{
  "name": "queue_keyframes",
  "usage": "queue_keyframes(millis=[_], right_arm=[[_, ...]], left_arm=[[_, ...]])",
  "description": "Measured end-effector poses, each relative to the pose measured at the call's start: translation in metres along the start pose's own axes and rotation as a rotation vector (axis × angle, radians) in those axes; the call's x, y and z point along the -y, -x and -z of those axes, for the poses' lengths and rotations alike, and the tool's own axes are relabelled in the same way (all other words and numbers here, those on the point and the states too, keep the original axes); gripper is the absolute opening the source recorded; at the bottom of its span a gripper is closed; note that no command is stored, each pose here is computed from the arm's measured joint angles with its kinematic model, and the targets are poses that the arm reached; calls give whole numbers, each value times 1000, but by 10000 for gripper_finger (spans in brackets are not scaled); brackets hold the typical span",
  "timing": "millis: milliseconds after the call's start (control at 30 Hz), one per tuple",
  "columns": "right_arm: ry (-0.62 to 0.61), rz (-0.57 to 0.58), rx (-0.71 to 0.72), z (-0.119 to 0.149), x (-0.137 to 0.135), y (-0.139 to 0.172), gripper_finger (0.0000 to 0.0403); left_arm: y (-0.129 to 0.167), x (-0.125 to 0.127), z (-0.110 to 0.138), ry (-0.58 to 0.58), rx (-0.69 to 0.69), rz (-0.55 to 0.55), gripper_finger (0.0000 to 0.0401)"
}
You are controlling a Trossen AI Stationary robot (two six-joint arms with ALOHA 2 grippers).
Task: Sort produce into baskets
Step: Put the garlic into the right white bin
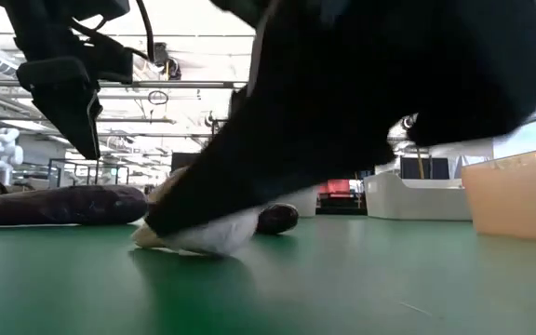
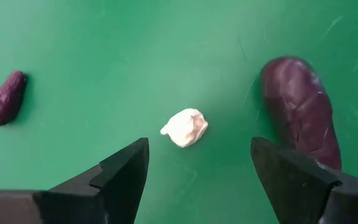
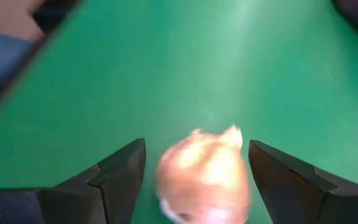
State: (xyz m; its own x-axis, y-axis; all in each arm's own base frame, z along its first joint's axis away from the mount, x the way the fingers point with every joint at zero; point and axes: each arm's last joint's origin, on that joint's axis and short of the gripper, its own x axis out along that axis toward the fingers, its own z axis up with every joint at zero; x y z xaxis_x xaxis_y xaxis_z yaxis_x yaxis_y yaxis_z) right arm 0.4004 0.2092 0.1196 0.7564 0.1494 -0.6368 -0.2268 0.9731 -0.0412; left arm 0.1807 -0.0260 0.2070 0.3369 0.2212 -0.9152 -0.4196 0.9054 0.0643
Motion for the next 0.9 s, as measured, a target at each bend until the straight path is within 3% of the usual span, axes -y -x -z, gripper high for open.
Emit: queue_keyframes(millis=[267,600,733,900], right_arm=[[-53,40,-57,6,2,-1,262],[-41,40,-48,-16,1,4,173],[33,51,-129,-30,1,10,152],[146,77,-327,-45,12,26,156]], left_arm=[[2,6,1,-23,28,16,290],[2,5,0,-44,33,6,290],[2,5,1,-51,33,6,290],[2,5,1,-54,26,1,290]])
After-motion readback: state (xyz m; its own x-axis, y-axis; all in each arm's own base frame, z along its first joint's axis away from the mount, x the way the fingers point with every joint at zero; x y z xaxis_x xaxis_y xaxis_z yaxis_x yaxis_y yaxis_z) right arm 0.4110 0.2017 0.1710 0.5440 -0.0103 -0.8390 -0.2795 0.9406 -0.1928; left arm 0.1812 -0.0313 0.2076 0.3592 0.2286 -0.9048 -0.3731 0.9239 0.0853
